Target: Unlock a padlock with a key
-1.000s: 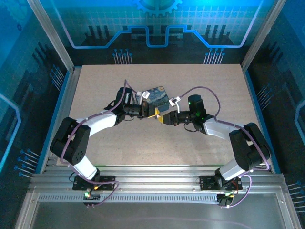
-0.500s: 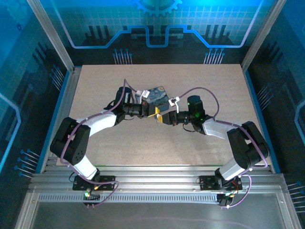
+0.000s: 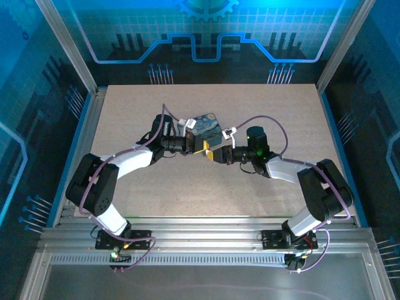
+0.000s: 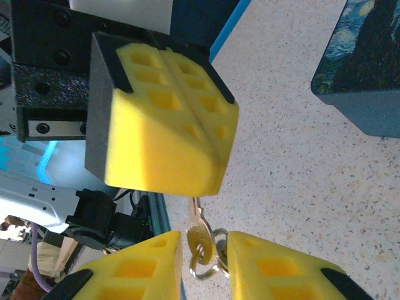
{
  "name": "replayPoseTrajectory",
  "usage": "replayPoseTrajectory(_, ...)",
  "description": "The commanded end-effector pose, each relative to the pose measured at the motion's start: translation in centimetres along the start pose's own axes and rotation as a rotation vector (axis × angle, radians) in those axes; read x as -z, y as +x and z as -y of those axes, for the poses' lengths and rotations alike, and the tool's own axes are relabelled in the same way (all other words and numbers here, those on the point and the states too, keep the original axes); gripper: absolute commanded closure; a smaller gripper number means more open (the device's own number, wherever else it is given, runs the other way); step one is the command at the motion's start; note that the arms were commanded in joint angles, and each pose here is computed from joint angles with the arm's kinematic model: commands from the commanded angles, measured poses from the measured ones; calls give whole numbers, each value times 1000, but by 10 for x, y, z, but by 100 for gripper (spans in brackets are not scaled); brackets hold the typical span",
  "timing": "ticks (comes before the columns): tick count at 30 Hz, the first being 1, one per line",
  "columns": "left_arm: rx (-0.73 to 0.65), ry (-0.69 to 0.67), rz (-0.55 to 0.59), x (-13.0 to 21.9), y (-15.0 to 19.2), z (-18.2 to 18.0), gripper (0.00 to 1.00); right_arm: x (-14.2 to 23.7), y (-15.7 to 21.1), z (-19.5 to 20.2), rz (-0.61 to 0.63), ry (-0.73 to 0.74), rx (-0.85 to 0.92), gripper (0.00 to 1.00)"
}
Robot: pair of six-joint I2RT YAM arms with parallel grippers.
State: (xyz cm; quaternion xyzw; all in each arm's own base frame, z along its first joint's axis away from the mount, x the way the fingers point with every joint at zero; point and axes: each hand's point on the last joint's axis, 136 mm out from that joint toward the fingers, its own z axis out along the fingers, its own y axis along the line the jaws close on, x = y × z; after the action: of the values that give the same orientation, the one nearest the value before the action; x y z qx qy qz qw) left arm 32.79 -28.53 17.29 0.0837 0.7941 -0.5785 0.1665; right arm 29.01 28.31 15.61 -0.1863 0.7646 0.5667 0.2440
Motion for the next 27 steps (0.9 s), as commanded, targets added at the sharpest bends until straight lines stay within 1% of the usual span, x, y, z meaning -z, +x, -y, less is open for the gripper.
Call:
replayPoseTrajectory(1, -2, 27, -2, 3, 2, 6, 100, 5, -4, -2, 28, 3, 20, 74)
replayPoseTrajectory(3, -1, 32, -3, 3, 2, 7, 100, 5, -5, -1, 31, 12, 17, 75)
replayPoseTrajectory(6, -4, 34, -1, 3, 1, 8, 100, 4, -5, 1, 27, 12, 11, 80)
replayPoseTrajectory(14, 2, 50, -7, 2, 3, 9, 100, 1, -7, 0, 34, 4, 9, 88)
replayPoseTrajectory(20, 14, 51, -2, 1, 5, 5, 100, -2, -4, -6, 39, -22, 22, 100)
replayPoseTrajectory(24, 19, 44, 8, 0, 2, 2, 100, -1, -2, -4, 50, -16, 13, 100)
replayPoseTrajectory(25, 23, 36, 15, 0, 1, 0, 97, -1, 0, -2, 47, -7, 13, 100)
replayPoseTrajectory(26, 26, 30, 20, 0, -1, -1, 88, -1, 2, -1, 42, 2, 11, 100)
replayPoseTrajectory(27, 32, 16, 30, 1, -3, -3, 73, 0, 3, 2, 36, 14, 8, 100)
